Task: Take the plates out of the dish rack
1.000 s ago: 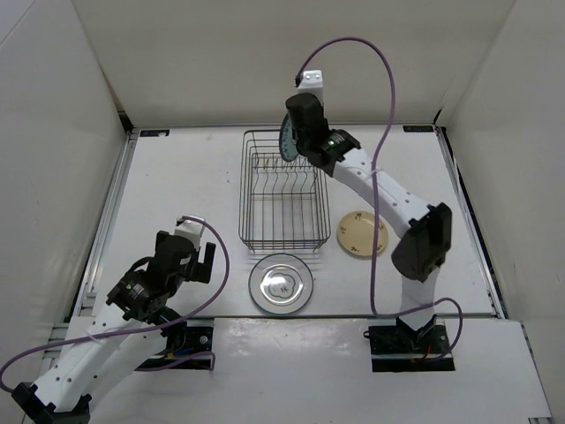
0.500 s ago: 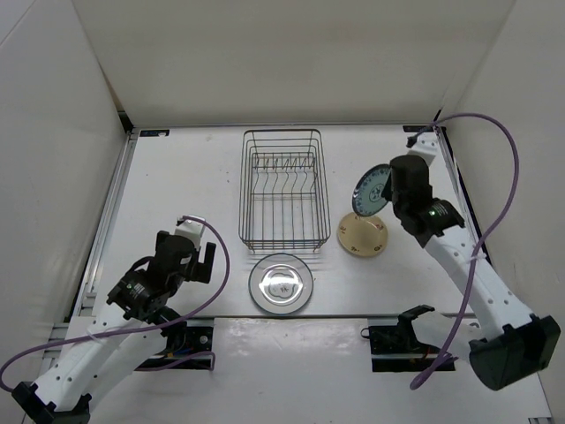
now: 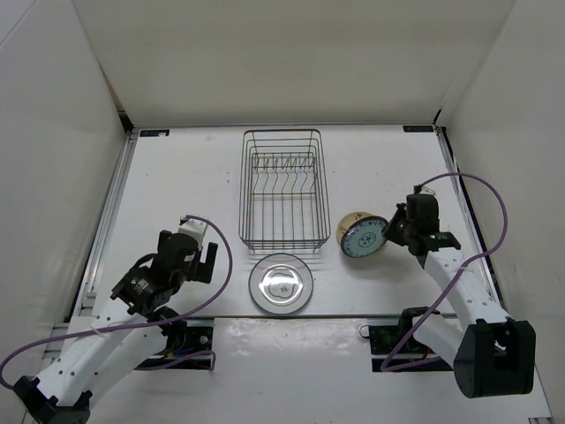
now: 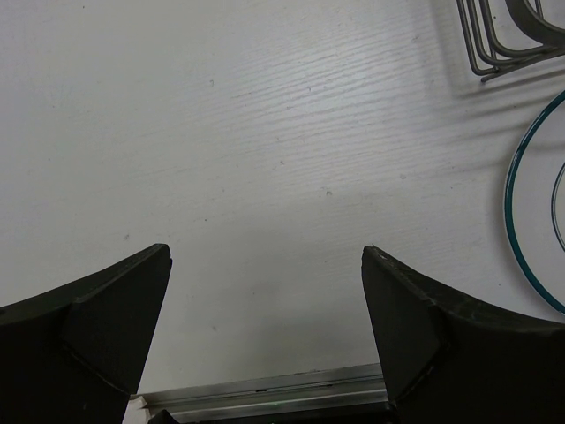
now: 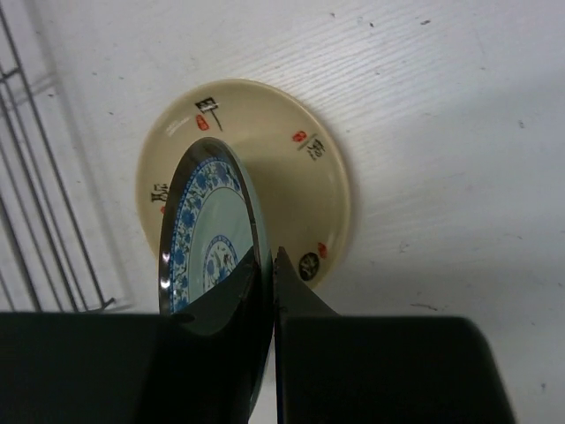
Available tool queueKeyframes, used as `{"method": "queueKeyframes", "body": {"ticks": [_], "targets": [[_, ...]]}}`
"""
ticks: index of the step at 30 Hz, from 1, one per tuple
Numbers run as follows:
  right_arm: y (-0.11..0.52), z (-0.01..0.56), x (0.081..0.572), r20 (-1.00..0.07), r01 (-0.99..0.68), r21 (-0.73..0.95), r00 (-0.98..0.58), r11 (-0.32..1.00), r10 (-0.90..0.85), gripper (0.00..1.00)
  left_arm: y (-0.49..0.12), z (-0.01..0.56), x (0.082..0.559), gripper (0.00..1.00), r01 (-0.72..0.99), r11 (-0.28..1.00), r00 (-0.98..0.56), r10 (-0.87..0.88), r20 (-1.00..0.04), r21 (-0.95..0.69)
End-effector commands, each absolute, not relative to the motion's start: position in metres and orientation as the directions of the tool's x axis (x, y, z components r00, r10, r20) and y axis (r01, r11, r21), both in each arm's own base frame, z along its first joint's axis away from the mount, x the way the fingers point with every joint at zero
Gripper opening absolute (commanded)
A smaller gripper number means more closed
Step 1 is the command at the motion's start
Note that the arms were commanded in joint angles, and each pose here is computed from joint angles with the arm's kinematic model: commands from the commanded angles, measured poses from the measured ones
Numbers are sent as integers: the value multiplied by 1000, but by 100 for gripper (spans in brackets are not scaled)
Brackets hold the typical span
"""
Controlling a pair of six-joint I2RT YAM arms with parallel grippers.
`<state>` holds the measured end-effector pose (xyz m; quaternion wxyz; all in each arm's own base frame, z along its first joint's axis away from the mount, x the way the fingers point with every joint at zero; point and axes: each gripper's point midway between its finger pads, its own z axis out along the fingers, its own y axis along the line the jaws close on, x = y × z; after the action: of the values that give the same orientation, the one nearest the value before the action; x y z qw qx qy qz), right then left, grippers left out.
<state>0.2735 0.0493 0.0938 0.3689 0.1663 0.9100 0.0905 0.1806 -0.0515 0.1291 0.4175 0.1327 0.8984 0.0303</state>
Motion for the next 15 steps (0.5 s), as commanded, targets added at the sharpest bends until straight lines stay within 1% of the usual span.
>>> {"method": "queueKeyframes", "body": {"ticks": [1,3,4,10,11,12,14,15], "targets": [[71,117,295,-644,146,466,-620,873,447,0,-49,129,181,100,199,965,-623,258,-738,170],[68,109,297,-633,158,480,-619,863,465,1,-50,129,181,100,199,965,-623,258,-738,170],[66,100,295,-614,175,484,-630,858,475,3,-50,129,181,100,204,964,-623,263,-737,172],[56,82,292,-581,223,495,-633,840,511,30,-50,128,181,100,202,964,-627,262,-734,173],[56,81,291,-582,221,491,-636,843,506,35,-50,128,182,100,204,964,-625,264,-734,173],[55,80,291,-581,222,491,-637,842,507,48,-50,127,181,100,202,964,-631,265,-729,175],[45,77,291,-572,257,482,-632,838,523,59,-50,128,182,100,203,963,-628,265,-731,175],[45,78,288,-561,266,474,-644,839,520,68,-49,128,181,100,203,963,-628,267,-731,177]]}}
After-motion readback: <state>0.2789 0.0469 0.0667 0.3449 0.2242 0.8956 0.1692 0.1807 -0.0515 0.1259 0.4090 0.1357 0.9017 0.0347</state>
